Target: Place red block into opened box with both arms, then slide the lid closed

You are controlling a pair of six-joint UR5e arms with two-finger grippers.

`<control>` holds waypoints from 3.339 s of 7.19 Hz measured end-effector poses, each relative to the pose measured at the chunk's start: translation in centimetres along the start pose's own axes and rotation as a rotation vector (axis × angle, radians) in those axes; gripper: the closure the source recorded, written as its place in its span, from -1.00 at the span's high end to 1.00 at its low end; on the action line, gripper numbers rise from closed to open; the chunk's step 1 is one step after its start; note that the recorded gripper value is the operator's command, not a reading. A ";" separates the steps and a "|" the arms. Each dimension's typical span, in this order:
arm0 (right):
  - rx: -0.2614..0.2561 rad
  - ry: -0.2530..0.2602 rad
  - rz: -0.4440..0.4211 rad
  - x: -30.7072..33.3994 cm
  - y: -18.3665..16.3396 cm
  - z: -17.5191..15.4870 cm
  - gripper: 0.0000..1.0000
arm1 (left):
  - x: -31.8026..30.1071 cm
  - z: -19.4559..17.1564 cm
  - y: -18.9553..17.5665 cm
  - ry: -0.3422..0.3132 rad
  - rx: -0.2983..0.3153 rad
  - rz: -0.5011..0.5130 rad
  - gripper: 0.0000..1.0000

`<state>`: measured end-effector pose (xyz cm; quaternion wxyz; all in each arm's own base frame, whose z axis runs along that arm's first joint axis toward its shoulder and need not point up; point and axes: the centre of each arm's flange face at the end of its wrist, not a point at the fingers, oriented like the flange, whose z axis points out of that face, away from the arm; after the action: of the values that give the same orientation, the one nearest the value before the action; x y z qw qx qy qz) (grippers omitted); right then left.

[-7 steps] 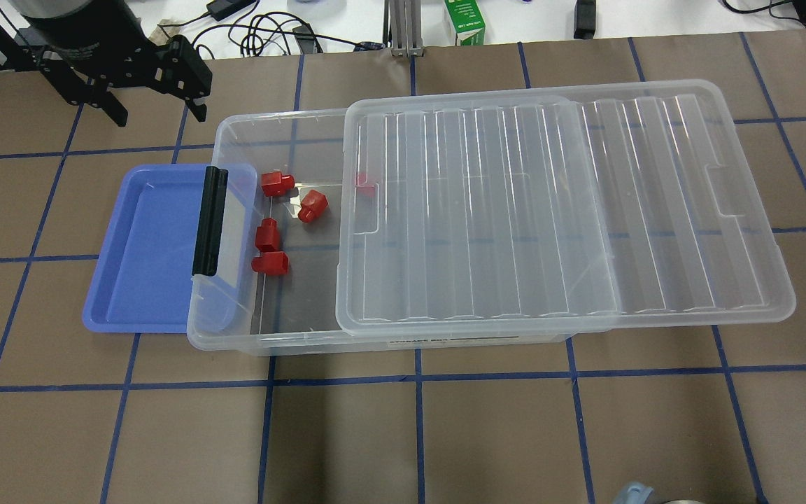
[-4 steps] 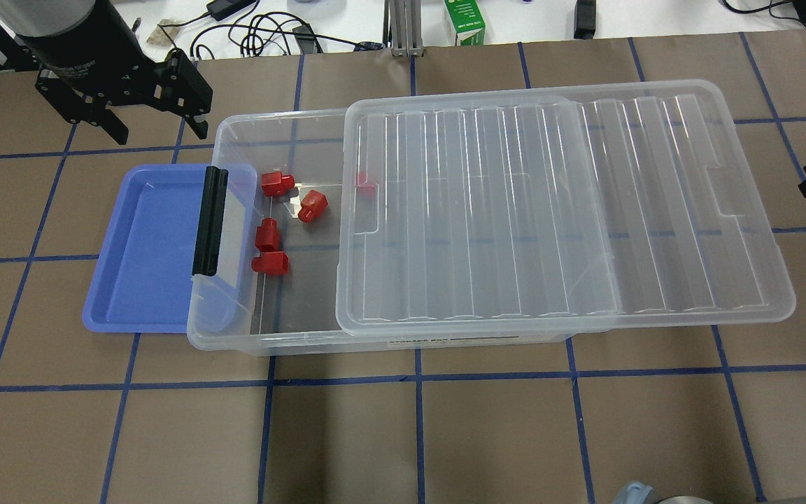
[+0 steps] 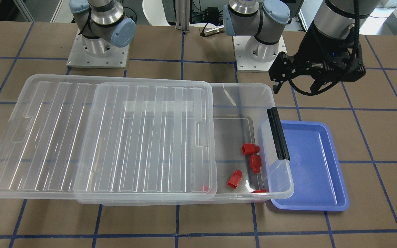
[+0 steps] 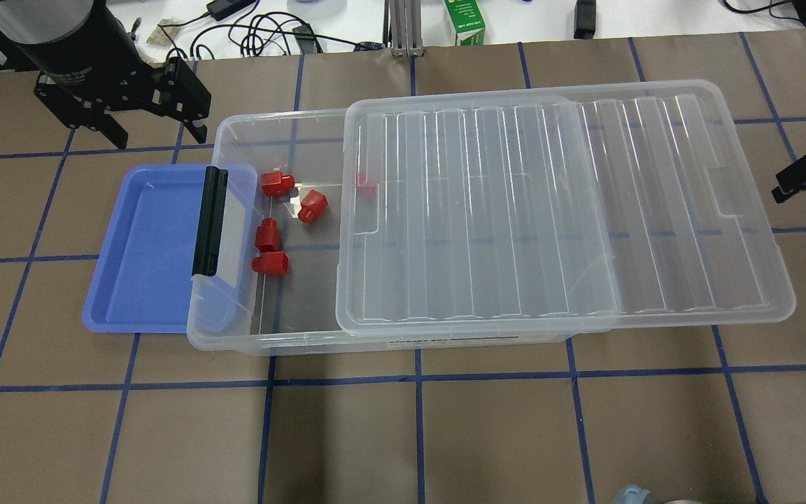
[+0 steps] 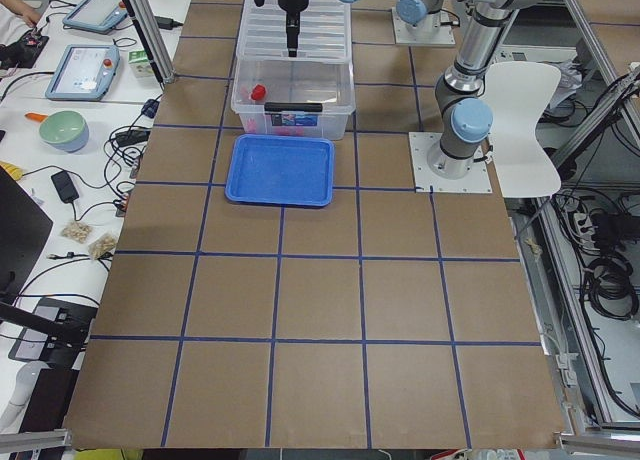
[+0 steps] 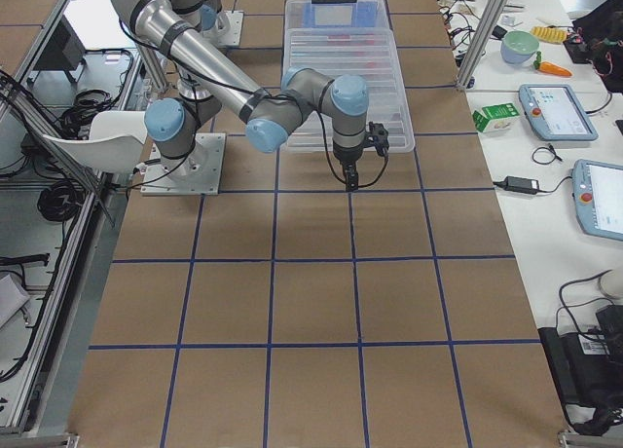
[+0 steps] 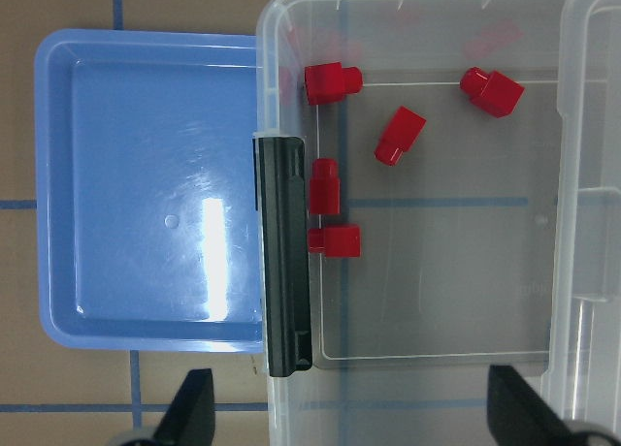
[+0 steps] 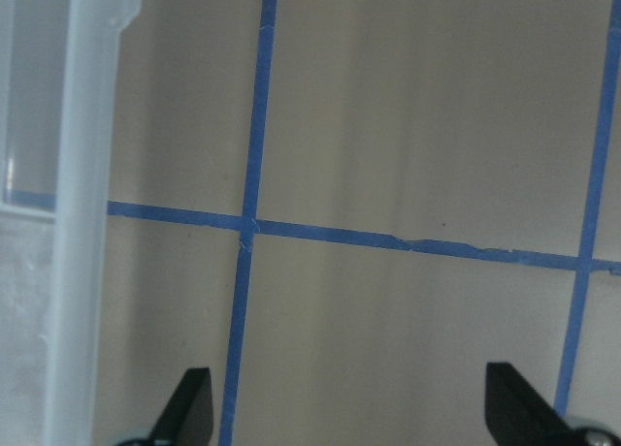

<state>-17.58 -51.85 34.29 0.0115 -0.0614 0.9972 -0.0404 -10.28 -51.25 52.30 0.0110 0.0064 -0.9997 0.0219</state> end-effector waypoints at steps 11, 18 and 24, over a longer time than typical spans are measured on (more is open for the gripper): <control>-0.010 -0.024 0.113 -18.2 -5.2 1.0 1.00 | 0.0 0.0 0.3 -0.003 0.002 0.007 1.00; 0.023 0.033 0.092 -18.4 -7.5 -7.1 1.00 | -0.1 -0.3 0.3 -0.005 0.011 0.007 1.00; 0.005 0.034 0.120 -30.0 -5.2 -17.4 1.00 | -0.2 -0.7 0.4 -0.014 0.019 0.014 1.00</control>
<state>12.35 -51.90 52.63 -0.0031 -0.0009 0.9991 -0.0431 -10.08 -50.83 53.02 0.0037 -0.0001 -0.9995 0.0314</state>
